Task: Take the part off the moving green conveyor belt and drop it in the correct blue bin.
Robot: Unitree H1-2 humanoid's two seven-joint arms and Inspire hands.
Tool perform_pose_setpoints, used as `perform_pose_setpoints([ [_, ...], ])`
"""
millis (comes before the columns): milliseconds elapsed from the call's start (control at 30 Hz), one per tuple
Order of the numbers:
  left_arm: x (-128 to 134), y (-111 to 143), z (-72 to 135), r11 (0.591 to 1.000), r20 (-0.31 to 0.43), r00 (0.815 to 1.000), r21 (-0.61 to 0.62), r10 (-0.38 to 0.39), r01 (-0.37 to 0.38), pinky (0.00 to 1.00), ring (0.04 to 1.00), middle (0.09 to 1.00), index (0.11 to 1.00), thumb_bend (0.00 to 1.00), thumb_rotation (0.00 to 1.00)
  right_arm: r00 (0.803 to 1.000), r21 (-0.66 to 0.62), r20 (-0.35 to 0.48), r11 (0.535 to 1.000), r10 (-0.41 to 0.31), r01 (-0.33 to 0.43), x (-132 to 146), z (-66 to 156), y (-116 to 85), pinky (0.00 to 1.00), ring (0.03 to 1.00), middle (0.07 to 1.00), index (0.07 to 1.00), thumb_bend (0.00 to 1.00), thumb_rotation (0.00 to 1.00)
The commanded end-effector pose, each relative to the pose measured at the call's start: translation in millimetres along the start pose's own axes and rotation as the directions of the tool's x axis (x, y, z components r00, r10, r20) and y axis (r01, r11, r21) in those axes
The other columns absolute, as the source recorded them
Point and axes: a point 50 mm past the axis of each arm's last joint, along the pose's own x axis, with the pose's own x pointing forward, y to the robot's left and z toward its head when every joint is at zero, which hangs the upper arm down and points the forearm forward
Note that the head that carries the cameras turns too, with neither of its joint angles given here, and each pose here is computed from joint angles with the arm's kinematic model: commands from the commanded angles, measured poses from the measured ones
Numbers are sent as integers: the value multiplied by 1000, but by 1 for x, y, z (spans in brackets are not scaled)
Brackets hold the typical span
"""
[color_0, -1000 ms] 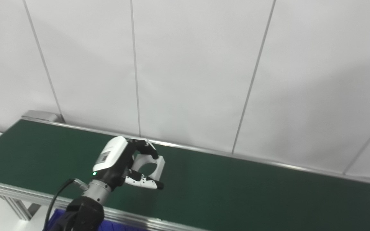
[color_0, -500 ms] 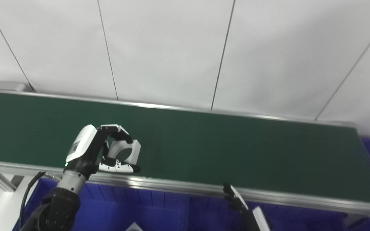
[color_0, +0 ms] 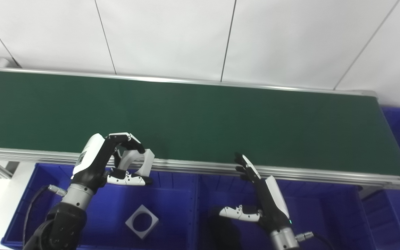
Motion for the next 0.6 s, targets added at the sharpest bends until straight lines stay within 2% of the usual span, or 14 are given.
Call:
perform_pose_setpoints([
  [0, -2, -5, 8, 999, 48, 998, -11, -35, 35, 375, 403, 525, 483, 494, 0, 999, 16, 40, 1000, -26, 25, 1, 14, -6, 819, 866, 911, 945, 798, 278],
  [167, -9, -24, 6, 995, 32, 994, -4, -103, 103, 401, 417, 517, 487, 496, 0, 999, 18, 42, 999, -28, 27, -3, 16, -9, 821, 867, 907, 943, 804, 291],
  [200, -10, -27, 6, 994, 30, 994, 3, -109, 109, 338, 379, 487, 512, 493, 0, 999, 17, 40, 999, -27, 27, -4, 16, -9, 819, 866, 910, 942, 803, 284],
  [267, -11, -35, 1, 991, 11, 991, 28, -132, 132, 302, 362, 459, 525, 491, 0, 999, 9, 37, 1000, -27, 26, -5, 16, -10, 813, 865, 913, 941, 805, 285],
  [333, -12, -40, -1, 988, -2, 989, 47, -148, 148, 282, 395, 486, 496, 496, 0, 999, 9, 38, 1000, -27, 26, -7, 16, -11, 809, 864, 916, 942, 805, 291],
  [367, -13, -42, -2, 985, -9, 987, 69, -161, 161, 284, 367, 467, 516, 492, 0, 999, 14, 39, 1000, -27, 27, -7, 16, -12, 809, 864, 914, 941, 806, 288],
  [400, -13, -44, -2, 980, -18, 984, 94, -175, 176, 285, 406, 439, 514, 492, 0, 999, 17, 40, 999, -28, 27, -7, 15, -12, 808, 865, 914, 940, 807, 284],
  [467, -14, -48, -3, 967, -29, 979, 153, -203, 205, 283, 356, 436, 527, 488, 0, 999, 20, 39, 999, -26, 25, -7, 16, -13, 807, 867, 916, 941, 807, 281],
  [567, -13, -51, -5, 946, -31, 970, 215, -242, 242, 306, 365, 440, 527, 490, 0, 999, 15, 41, 1000, -27, 26, -7, 16, -13, 803, 864, 912, 939, 807, 291],
])
